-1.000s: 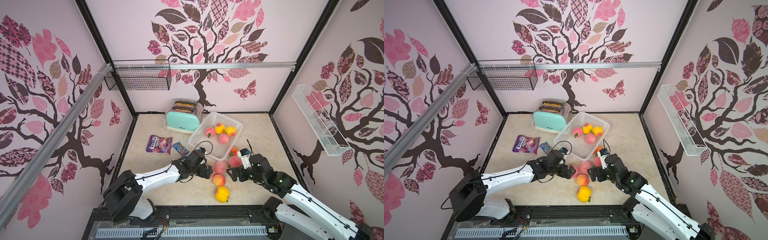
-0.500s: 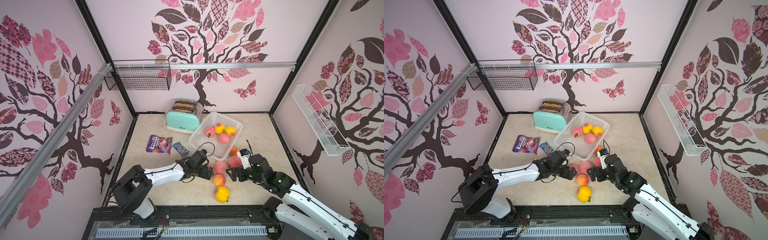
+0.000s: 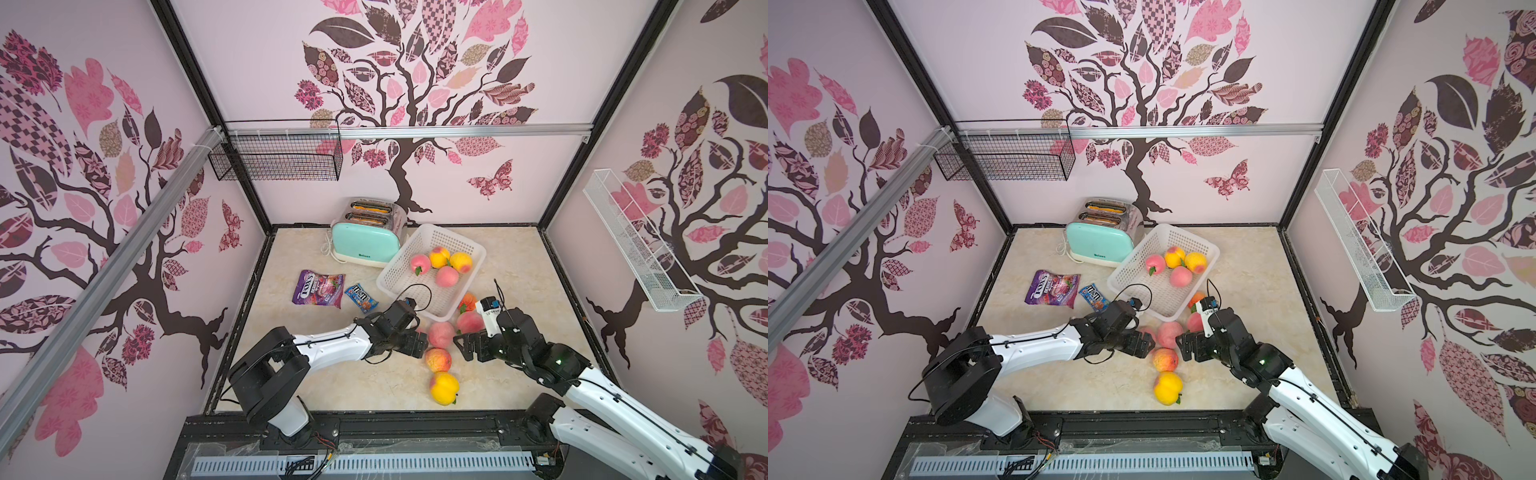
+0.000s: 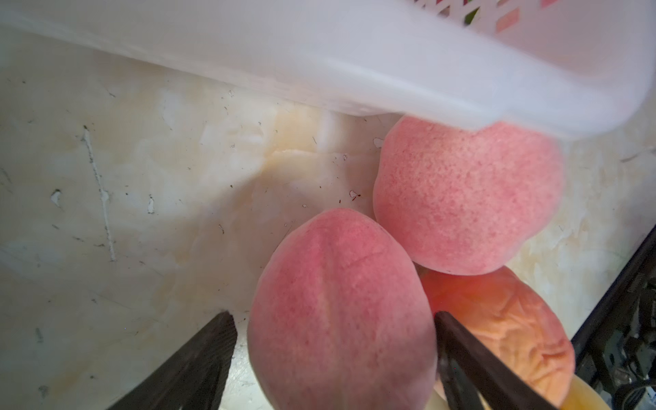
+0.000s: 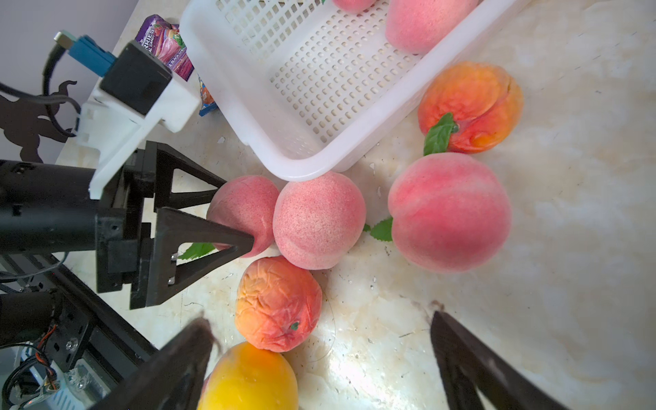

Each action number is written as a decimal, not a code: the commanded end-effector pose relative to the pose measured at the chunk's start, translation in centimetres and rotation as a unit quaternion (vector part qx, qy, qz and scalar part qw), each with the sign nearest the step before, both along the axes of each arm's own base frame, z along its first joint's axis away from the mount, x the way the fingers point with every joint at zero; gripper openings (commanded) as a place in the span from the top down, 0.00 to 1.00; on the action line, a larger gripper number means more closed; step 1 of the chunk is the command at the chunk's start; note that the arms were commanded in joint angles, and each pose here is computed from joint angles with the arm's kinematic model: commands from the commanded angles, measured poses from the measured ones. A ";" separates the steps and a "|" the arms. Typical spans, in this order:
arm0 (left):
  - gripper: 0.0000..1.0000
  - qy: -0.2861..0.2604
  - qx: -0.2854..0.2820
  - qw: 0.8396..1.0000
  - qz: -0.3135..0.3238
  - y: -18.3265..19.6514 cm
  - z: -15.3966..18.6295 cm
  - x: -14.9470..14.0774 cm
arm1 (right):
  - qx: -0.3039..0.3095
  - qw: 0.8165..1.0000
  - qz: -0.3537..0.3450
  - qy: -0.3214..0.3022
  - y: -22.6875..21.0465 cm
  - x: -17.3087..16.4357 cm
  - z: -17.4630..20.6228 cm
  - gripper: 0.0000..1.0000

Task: Put the peaches into the basket
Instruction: Pick up the peach from the center of the board, then place the peach in the basket.

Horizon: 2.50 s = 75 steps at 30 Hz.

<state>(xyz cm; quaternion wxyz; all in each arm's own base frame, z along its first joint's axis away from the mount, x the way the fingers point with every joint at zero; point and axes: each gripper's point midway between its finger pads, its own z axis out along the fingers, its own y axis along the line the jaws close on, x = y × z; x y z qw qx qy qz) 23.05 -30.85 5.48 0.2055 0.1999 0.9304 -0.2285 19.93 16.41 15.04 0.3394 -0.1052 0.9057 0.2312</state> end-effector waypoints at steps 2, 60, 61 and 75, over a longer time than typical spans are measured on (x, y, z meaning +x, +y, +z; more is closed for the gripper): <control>0.13 -0.008 -0.013 1.000 -0.008 -1.0 0.6 0.4 | 0.006 1.000 -0.008 -0.015 -0.1 0.3 0.6 0.02; 0.30 -0.132 -0.033 0.991 -0.005 -0.5 15.5 5.8 | -0.025 0.996 -0.021 -0.080 -1.0 1.9 6.1 0.01; 0.30 -0.131 -0.033 0.991 -0.004 -0.6 15.5 6.4 | -0.029 0.996 -0.021 -0.084 -1.0 2.1 6.3 0.01; 0.30 -0.128 0.007 0.992 -0.004 -3.3 13.6 14.8 | -0.061 0.992 -0.029 -0.109 -1.2 5.6 6.7 0.01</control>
